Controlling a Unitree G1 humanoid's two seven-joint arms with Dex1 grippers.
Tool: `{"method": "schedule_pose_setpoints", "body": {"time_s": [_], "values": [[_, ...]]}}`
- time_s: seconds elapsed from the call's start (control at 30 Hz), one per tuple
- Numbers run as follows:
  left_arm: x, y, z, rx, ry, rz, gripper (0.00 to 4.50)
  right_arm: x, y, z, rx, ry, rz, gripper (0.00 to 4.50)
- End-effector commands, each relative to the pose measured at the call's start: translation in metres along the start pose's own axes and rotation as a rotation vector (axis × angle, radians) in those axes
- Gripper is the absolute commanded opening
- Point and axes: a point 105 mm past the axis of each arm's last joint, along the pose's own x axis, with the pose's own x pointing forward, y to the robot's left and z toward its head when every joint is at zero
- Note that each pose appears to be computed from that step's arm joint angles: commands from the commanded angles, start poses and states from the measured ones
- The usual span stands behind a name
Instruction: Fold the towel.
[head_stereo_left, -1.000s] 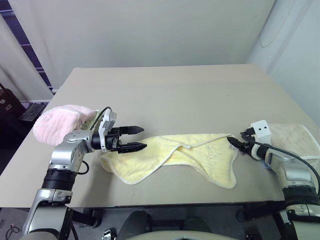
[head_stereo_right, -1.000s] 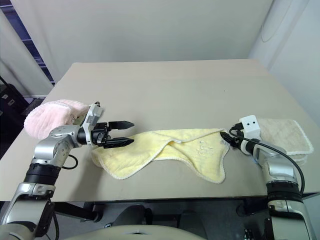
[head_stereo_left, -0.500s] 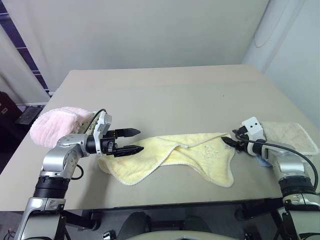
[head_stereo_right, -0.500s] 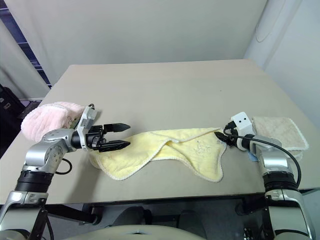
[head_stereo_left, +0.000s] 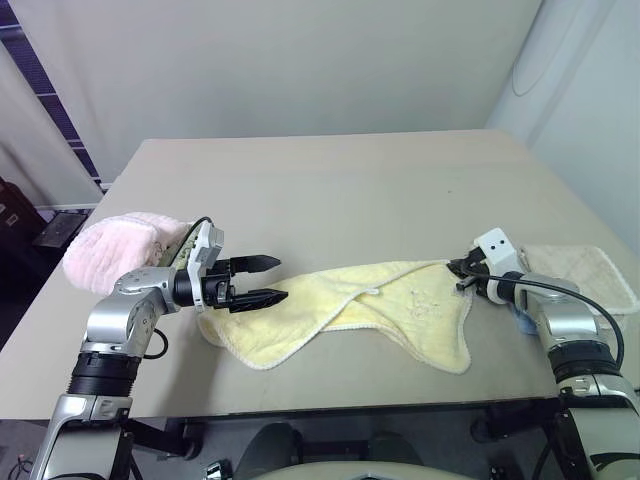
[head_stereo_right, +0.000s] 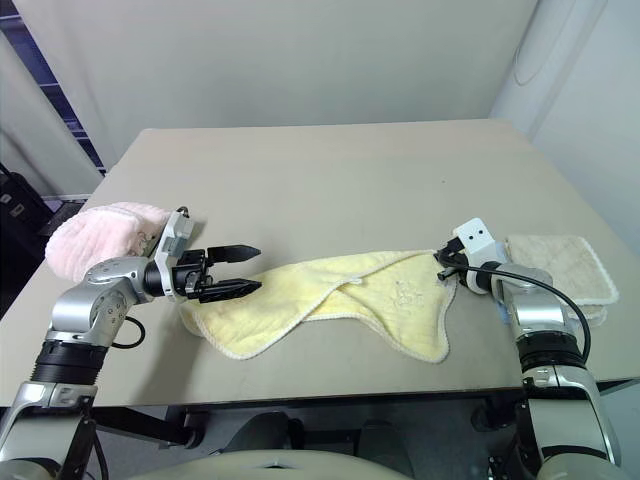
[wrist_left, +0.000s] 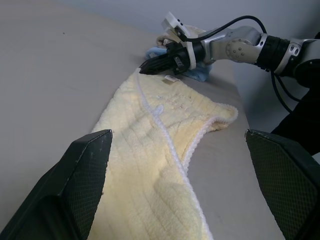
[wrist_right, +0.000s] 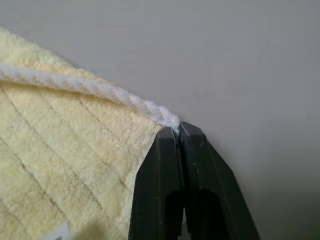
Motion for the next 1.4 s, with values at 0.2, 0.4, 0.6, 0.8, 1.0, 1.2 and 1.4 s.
{"method": "schedule_pose_setpoints", "body": {"time_s": [0.2,0.4,0.6,0.8,1.0,1.2,1.4], "values": [[-0.014,0.017,0.037,0.112,-0.066,0.074,4.5,-0.022,0.022,0.138,-0.037,-0.425,0.017,0.03],[-0.007,0.016,0.049,0.154,-0.097,0.056,4.5,-0.015,0.033,0.195,-0.116,-0.513,-0.031,0.03],[0.003,0.012,0.062,0.185,-0.15,0.037,4.5,-0.013,0.035,0.234,-0.135,-0.597,-0.08,0.03],[0.022,-0.006,0.065,0.251,-0.111,-0.038,4.5,-0.005,0.032,0.241,-0.131,-0.603,-0.117,0.03],[0.038,-0.022,0.052,0.266,-0.03,-0.105,4.5,0.009,0.017,0.242,-0.151,-0.554,-0.209,0.03],[0.044,-0.024,0.024,0.216,0.054,-0.129,4.5,0.005,0.007,0.269,-0.14,-0.616,-0.288,0.03],[0.051,-0.015,-0.016,0.225,0.192,-0.101,4.5,-0.006,0.003,0.294,-0.07,-0.703,-0.323,0.03]]}}
